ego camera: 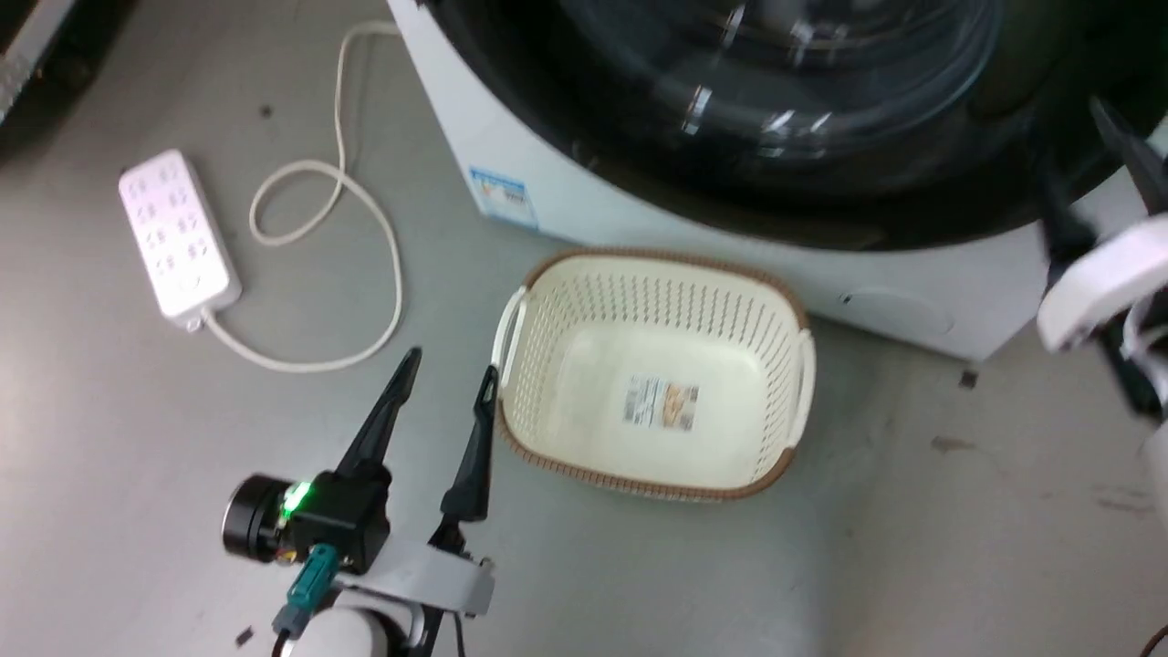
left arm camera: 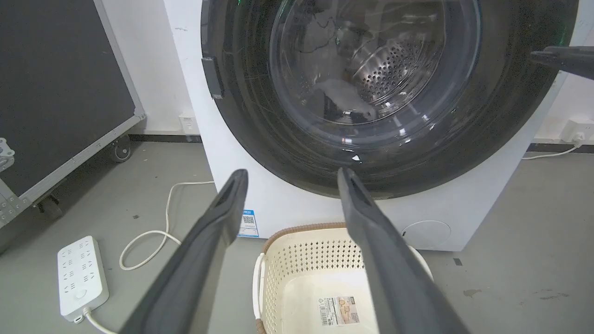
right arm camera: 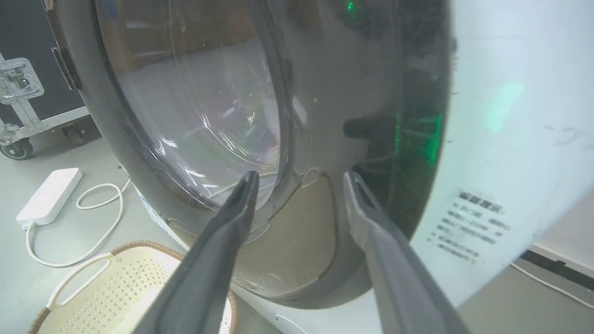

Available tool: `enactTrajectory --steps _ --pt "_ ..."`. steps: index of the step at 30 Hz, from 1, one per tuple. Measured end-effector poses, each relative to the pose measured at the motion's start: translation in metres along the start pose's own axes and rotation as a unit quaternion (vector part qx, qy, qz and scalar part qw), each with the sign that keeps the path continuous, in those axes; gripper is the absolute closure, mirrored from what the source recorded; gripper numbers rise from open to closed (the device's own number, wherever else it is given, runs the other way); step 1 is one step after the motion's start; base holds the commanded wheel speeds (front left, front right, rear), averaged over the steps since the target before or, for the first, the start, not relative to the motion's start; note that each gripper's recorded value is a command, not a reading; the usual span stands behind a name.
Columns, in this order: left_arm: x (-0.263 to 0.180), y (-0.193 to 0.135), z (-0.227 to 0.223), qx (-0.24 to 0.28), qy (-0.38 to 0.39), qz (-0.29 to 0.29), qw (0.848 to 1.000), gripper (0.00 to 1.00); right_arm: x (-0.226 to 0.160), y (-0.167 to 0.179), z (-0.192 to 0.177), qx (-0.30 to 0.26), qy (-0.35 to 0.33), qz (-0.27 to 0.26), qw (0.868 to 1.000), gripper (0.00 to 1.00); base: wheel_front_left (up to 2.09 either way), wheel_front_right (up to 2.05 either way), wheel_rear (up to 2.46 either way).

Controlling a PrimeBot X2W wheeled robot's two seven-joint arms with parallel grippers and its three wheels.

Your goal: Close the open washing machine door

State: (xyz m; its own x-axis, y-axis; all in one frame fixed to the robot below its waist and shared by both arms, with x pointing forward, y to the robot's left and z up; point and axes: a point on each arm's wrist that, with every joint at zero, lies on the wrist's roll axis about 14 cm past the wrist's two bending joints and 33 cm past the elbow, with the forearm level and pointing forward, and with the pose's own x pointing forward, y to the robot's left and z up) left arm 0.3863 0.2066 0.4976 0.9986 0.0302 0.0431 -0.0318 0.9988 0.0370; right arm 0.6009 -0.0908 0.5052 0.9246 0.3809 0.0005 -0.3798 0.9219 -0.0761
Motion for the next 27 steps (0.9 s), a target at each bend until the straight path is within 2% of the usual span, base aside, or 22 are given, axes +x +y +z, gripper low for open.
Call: enactTrajectory --steps 5,12,16,21,27 --pt "-0.015 -0.003 0.009 -0.01 -0.012 -0.002 1.0 0.0 -0.04 0.005 0.014 -0.001 -0.024 -0.014 1.0 0.0 0.0 0.0 0.0" --pt "-0.025 -0.013 0.024 -0.022 -0.035 -0.024 0.999 0.0 -0.11 0.031 0.027 -0.037 -0.049 -0.014 0.998 0.0 0.0 0.0 0.0" --pt "-0.025 -0.023 0.031 -0.022 -0.047 -0.044 0.998 0.0 -0.154 0.029 0.029 -0.029 -0.061 -0.055 0.996 0.0 0.0 0.0 0.0" --pt "-0.025 -0.032 0.037 -0.024 -0.058 -0.059 0.996 0.0 -0.205 0.008 0.03 -0.017 -0.069 -0.126 0.99 0.0 0.0 0.0 0.0" --pt "-0.023 -0.041 0.032 -0.035 -0.049 -0.074 0.995 0.0 -0.232 0.003 0.021 -0.012 -0.055 -0.146 0.988 0.0 0.0 0.0 0.0"
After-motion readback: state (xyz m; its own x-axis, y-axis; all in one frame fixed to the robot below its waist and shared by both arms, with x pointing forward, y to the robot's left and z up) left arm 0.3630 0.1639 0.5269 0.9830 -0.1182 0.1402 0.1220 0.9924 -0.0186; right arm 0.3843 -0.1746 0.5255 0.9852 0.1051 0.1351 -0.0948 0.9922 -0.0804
